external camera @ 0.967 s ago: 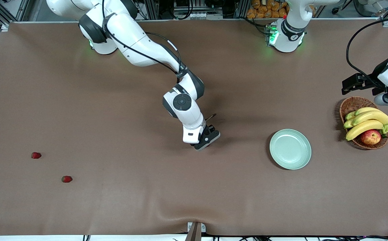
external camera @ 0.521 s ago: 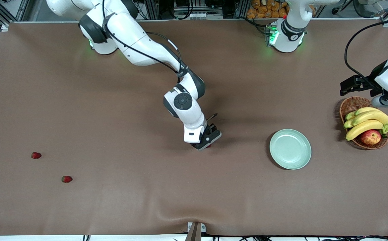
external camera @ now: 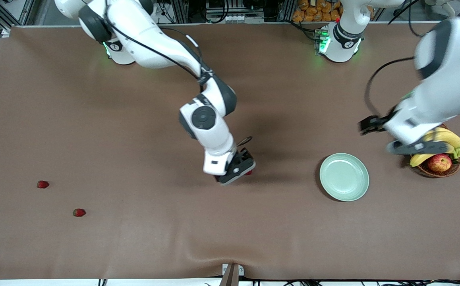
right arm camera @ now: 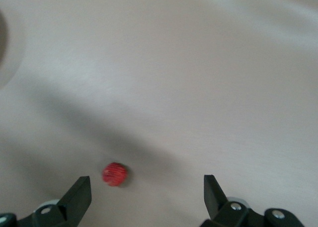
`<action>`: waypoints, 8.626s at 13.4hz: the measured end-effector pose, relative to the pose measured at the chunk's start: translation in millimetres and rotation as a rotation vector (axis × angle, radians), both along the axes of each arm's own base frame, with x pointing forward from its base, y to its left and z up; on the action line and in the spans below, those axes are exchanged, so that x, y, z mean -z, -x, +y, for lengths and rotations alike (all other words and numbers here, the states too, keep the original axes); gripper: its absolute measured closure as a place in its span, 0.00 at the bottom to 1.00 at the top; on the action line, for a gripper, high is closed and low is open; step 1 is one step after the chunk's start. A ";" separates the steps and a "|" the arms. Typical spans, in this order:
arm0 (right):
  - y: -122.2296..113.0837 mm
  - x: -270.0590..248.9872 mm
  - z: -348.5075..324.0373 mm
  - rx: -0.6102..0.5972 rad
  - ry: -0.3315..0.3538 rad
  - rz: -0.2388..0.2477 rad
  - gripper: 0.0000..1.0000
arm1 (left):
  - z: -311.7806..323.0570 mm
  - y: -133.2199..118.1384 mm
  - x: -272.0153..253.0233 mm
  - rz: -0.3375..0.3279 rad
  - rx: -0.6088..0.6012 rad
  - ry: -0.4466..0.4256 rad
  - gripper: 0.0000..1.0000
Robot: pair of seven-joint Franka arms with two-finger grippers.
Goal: Collect all strawberries into plate
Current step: 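Grasp the strawberry with the left gripper while the right gripper releases it, then carry the strawberry to the plate while the right gripper reaches another strawberry, then open the left gripper over the plate while the right gripper grasps a strawberry, then carry the strawberry to the middle while the left gripper comes toward it, then take the strawberry with the left gripper while the right gripper reaches the last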
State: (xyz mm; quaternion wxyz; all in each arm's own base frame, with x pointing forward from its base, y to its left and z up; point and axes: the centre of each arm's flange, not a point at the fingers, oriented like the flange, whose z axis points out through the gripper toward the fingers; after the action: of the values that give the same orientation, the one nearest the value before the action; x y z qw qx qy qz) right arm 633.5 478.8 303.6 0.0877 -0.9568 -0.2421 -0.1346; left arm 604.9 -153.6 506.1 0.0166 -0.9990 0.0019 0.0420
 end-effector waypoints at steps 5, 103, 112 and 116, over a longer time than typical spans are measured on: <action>-63.3 -42.4 -118.7 0.155 0.034 0.050 0.00 | -149.9 -22.5 134.1 -0.106 -0.138 0.031 0.00; -71.2 22.1 -110.5 -0.501 0.048 -0.226 0.00 | -210.7 -7.3 193.6 -0.081 -0.546 0.109 0.00; -150.1 21.1 -386.0 -0.162 0.139 -0.131 0.00 | -288.5 -3.1 303.7 -0.180 -0.673 0.217 0.35; -138.4 -20.7 -438.3 -0.038 0.197 0.029 0.00 | -292.9 -2.0 310.2 -0.193 -0.684 0.234 0.39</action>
State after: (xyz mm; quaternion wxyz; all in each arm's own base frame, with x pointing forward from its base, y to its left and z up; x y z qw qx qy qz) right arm 771.9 40.6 324.3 -0.0006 -0.9579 -0.2711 -0.0947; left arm 606.9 -446.5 196.0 -0.1125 -0.9365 -0.3285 -0.0495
